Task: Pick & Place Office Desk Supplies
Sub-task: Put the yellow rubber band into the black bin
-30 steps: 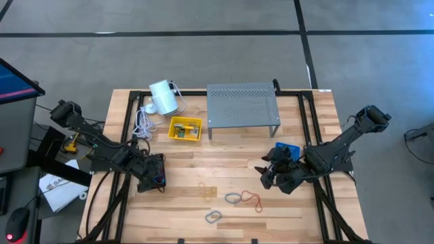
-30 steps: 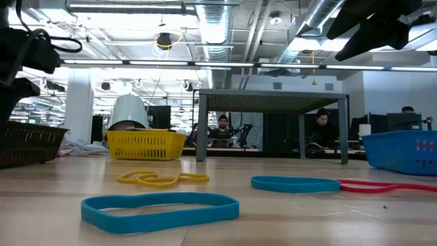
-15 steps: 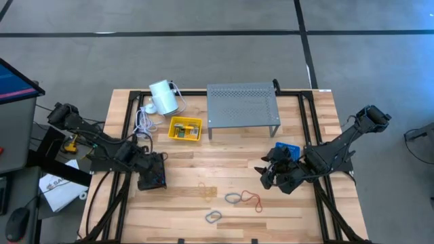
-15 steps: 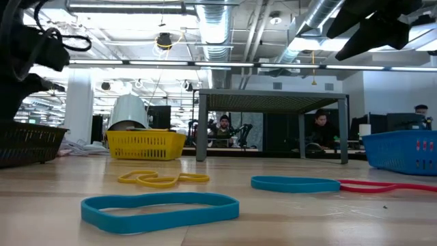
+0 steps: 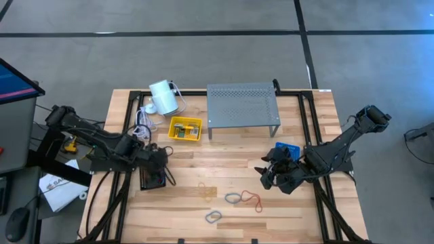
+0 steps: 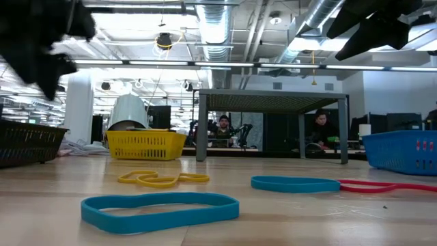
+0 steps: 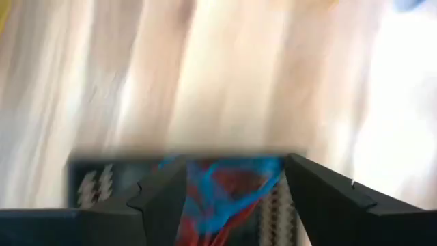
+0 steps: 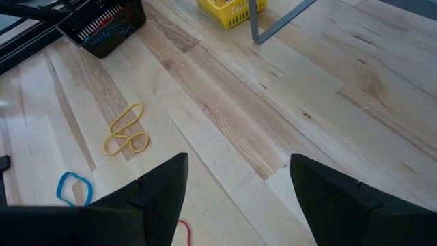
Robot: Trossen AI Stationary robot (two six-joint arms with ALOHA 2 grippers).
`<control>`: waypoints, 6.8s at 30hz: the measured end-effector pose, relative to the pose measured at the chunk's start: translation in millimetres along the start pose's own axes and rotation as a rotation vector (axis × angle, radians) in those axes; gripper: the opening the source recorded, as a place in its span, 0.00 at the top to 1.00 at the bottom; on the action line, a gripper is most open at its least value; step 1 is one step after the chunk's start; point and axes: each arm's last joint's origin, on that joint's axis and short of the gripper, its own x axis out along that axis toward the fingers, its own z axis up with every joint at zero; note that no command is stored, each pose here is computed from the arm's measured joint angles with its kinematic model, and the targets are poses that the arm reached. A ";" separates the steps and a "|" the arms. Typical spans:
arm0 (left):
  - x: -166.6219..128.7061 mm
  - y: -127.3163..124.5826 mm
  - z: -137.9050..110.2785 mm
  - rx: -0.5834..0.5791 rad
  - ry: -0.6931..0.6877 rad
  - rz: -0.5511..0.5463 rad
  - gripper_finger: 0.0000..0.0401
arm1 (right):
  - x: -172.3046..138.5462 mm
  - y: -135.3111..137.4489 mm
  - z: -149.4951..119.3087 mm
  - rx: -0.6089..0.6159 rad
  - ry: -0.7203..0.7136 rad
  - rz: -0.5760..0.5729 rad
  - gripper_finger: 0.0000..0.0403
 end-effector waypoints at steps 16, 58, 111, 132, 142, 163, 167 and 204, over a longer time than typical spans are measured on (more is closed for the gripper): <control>66.1 -39.4 54.2 0.551 -0.245 -0.147 0.40 | 0.0 0.0 0.0 0.001 0.001 0.001 0.37; 152.5 -70.5 90.8 0.935 -0.021 -0.095 0.56 | 4.0 0.2 -4.3 0.000 0.006 0.025 0.37; 5.0 -55.1 89.0 0.605 -0.263 -0.047 1.00 | 0.8 6.8 -5.4 -0.025 -0.011 0.079 0.37; -98.0 -10.0 33.9 0.408 -0.390 -0.054 1.00 | -0.2 6.7 -6.9 -0.035 -0.008 0.078 0.37; -126.4 15.5 -4.1 0.177 -0.337 -0.158 1.00 | -0.3 7.1 -6.6 -0.032 -0.010 0.081 0.37; -69.2 20.5 -21.0 0.039 0.007 -0.023 1.00 | -0.2 7.2 -6.2 -0.028 -0.018 0.079 0.37; -49.5 21.7 -28.0 -0.008 0.065 -0.034 1.00 | -0.2 7.1 -5.8 -0.027 -0.031 0.073 0.37; 3.7 14.0 -32.1 -0.027 0.205 -0.056 1.00 | -0.2 6.6 -5.0 -0.026 -0.058 0.058 0.37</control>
